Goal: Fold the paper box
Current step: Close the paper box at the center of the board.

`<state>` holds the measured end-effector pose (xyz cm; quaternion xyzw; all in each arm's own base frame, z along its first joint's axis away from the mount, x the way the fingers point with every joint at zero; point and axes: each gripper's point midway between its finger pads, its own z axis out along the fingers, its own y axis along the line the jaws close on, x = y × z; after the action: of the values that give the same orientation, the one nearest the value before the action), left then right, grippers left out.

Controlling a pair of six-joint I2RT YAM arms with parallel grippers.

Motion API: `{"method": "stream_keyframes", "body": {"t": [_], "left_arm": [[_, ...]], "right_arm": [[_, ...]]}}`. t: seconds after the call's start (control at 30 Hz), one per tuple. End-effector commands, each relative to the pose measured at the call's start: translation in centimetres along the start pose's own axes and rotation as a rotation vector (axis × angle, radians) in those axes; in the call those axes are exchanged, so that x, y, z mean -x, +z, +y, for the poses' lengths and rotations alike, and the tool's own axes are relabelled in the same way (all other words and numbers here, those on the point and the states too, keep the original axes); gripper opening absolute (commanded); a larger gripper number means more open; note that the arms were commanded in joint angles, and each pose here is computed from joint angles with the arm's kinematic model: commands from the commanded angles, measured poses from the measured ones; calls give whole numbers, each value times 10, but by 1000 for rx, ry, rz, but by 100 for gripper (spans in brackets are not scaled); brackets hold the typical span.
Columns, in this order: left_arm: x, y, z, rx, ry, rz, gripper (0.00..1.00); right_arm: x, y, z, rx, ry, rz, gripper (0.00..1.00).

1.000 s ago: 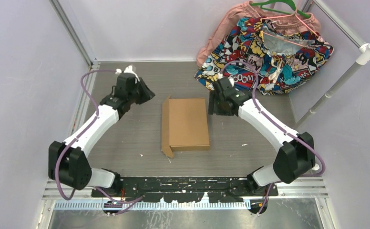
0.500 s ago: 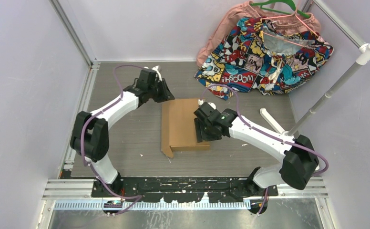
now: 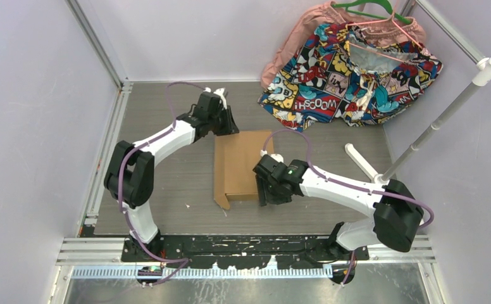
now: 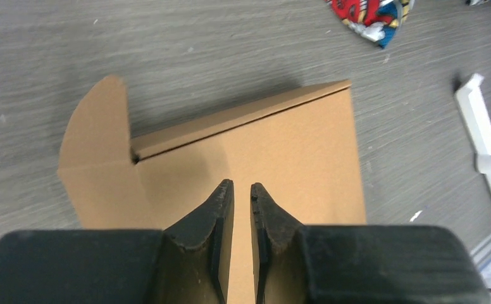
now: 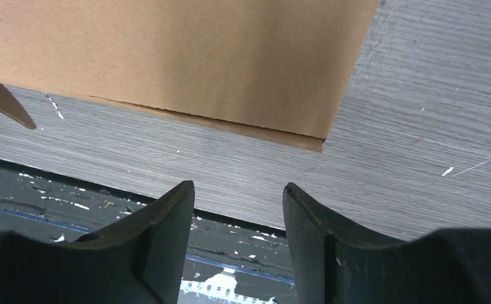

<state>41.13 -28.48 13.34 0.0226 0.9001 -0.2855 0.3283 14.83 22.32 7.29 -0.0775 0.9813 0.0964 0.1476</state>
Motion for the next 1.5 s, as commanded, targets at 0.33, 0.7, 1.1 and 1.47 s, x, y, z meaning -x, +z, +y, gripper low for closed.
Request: {"method": "stream_keyframes", "body": {"t": [0.33, 0.7, 1.1, 1.47], "left_arm": [[3, -28, 46, 137, 42, -130, 18], [-14, -35, 59, 174, 49, -108, 17], [31, -84, 61, 222, 45, -245, 19], [126, -38, 128, 280, -68, -239, 55]], "right_arm": [[7, 12, 18, 81, 55, -40, 58], [41, 20, -23, -5, 109, -53, 58], [123, 46, -64, -60, 207, -93, 58], [159, 75, -73, -89, 227, -106, 86]]}}
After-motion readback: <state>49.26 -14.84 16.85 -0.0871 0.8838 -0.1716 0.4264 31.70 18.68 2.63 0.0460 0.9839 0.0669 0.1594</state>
